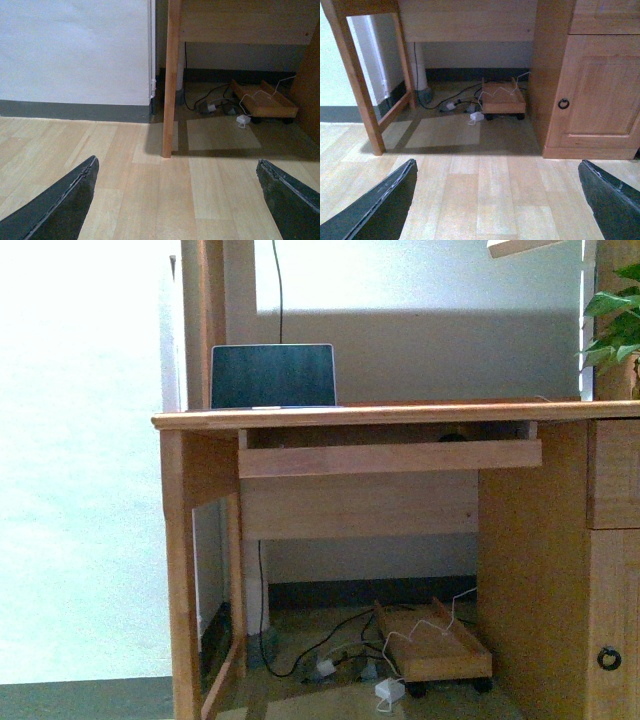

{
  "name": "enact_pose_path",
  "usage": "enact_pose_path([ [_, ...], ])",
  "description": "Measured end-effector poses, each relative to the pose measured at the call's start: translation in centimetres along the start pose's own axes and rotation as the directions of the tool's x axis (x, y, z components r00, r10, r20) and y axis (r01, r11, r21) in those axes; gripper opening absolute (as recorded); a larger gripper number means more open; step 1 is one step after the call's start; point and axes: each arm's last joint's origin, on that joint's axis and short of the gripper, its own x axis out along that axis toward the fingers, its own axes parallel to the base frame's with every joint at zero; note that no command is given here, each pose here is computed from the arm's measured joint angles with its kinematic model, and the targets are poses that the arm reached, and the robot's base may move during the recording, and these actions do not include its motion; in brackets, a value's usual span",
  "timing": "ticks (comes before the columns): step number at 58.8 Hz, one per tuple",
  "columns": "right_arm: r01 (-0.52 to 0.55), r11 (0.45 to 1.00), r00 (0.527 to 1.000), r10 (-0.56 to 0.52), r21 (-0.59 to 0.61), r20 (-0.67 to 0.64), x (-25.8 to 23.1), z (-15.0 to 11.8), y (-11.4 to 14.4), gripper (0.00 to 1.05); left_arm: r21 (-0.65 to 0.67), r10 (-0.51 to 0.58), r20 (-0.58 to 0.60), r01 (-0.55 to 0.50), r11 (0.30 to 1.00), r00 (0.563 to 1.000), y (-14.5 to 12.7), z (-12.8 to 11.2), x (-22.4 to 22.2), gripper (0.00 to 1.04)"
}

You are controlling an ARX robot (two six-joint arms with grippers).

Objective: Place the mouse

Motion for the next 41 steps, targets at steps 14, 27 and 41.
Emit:
enact_pose_path([
  [14, 0.0, 1.0, 1.0, 0.0, 0.0, 0.0, 0.0, 0.0, 0.0, 0.97, 0.0, 0.0, 0.0, 0.0, 1.0, 1.0, 0.0, 0.0, 0.0, 0.97],
  [27, 0.0, 1.0, 1.0, 0.0, 0.0, 0.0, 0.0, 0.0, 0.0, 0.97, 0.0, 0.0, 0.0, 0.0, 1.0, 1.0, 0.0, 0.0, 0.0, 0.97],
  [41, 0.0, 1.0, 1.0, 0.0, 0.0, 0.0, 0.0, 0.0, 0.0, 0.97, 0.0, 0.0, 0.0, 0.0, 1.0, 1.0, 0.0, 0.0, 0.0, 0.97],
])
